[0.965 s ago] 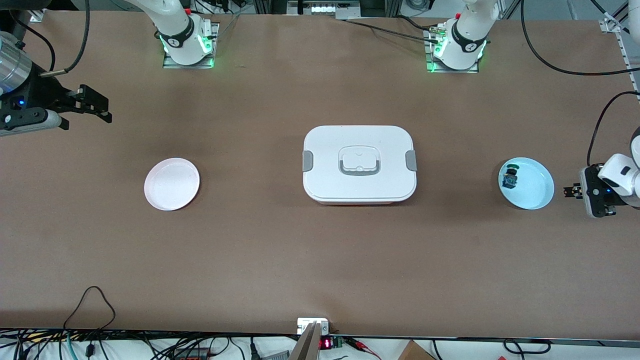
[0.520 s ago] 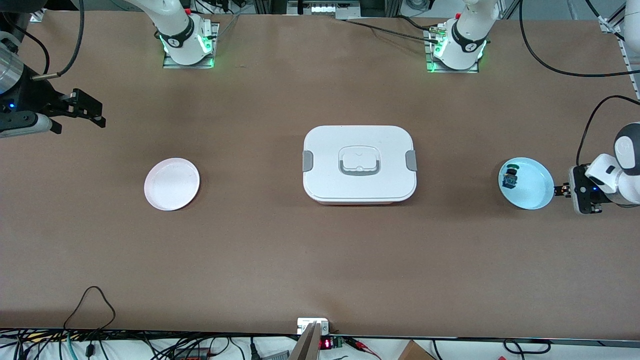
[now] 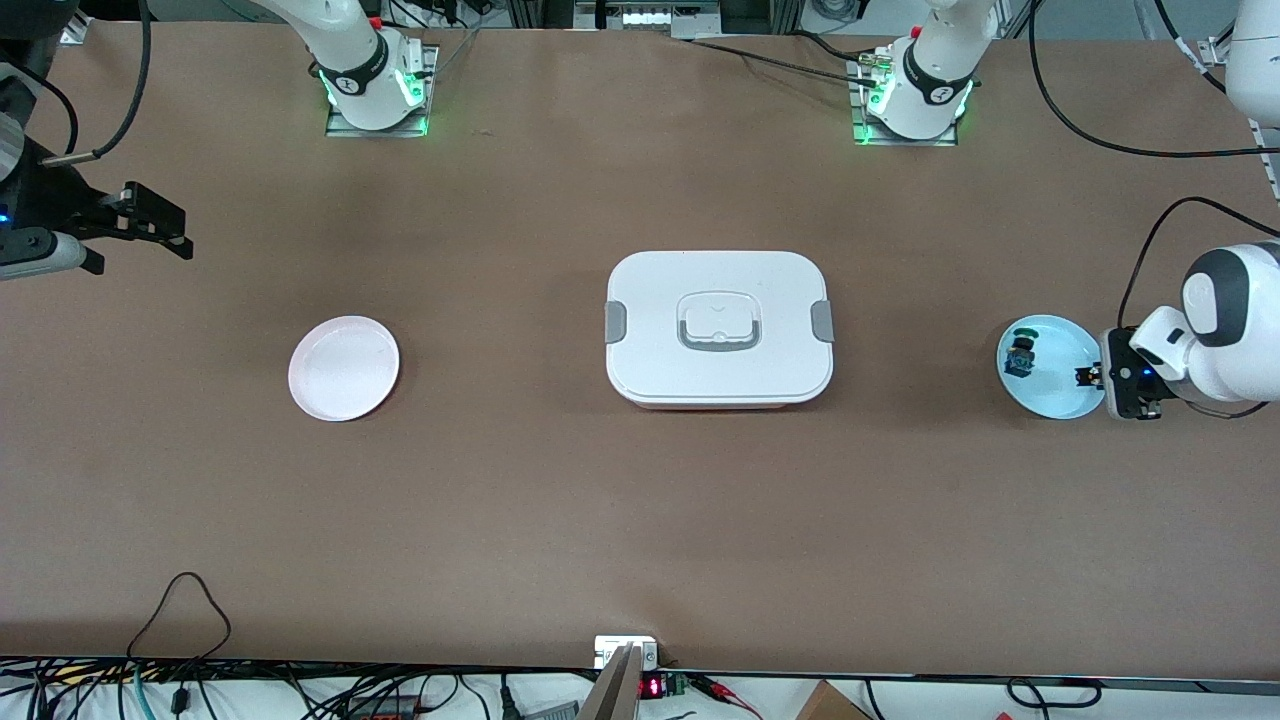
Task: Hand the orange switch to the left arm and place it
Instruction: 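Lower the orange switch onto the blue plate beside the green switch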
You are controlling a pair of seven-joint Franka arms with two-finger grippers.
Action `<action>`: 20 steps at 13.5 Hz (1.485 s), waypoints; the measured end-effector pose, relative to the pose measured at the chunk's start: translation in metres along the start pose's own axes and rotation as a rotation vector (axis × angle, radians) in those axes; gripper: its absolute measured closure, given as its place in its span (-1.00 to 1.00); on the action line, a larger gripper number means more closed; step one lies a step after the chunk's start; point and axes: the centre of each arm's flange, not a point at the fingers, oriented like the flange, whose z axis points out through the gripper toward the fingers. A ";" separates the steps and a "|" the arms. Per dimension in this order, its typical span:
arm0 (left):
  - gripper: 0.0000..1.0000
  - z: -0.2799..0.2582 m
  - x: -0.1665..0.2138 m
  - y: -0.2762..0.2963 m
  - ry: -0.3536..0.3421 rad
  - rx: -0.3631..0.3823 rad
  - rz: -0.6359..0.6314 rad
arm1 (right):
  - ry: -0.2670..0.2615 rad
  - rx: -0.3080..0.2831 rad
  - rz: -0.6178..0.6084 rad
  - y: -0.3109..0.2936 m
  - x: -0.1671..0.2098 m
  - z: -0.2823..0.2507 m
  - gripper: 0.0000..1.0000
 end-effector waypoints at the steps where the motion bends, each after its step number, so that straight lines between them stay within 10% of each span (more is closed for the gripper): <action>1: 0.31 0.003 0.001 0.001 0.001 0.003 0.002 | 0.000 0.000 -0.001 0.000 0.000 0.000 -1.00; 20: 0.31 0.066 -0.006 0.027 0.034 0.056 -0.013 | 0.000 0.000 0.007 0.005 -0.001 0.000 -1.00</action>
